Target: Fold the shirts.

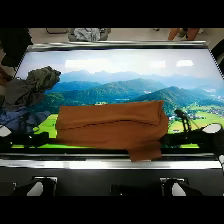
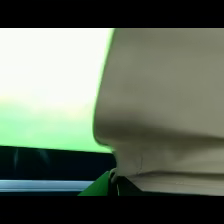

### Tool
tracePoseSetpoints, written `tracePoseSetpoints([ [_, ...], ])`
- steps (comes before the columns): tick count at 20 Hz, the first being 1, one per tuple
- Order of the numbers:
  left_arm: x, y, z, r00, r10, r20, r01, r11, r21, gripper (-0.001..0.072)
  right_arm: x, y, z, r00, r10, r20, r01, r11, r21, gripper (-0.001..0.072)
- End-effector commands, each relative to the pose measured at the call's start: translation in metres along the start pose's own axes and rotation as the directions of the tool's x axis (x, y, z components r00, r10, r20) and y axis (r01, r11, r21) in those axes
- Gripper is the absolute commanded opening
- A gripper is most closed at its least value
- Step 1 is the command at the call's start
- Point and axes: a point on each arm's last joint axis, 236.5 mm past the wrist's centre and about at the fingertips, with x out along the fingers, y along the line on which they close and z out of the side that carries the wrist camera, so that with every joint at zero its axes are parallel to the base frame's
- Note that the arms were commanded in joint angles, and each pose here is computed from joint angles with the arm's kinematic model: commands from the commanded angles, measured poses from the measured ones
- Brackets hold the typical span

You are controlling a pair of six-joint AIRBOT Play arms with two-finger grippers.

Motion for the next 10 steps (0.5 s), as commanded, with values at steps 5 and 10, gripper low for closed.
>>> tracePoseSetpoints([
  [5,-0.047,-0.030,0.090,0.984,-0.053,0.170,0.047,0.998,0.041,0.0018,-0.075,0.005,0.136,0.936,-0.049,0.349,0.073,0.996,-0.054,0.0038],
  [10,0.003,-0.032,0.146,0.997,-0.065,0.049,0.063,0.997,0.048,0.0020,-0.006,-0.013,0.201,0.951,-0.053,0.306,0.087,0.992,-0.096,0.0039],
])
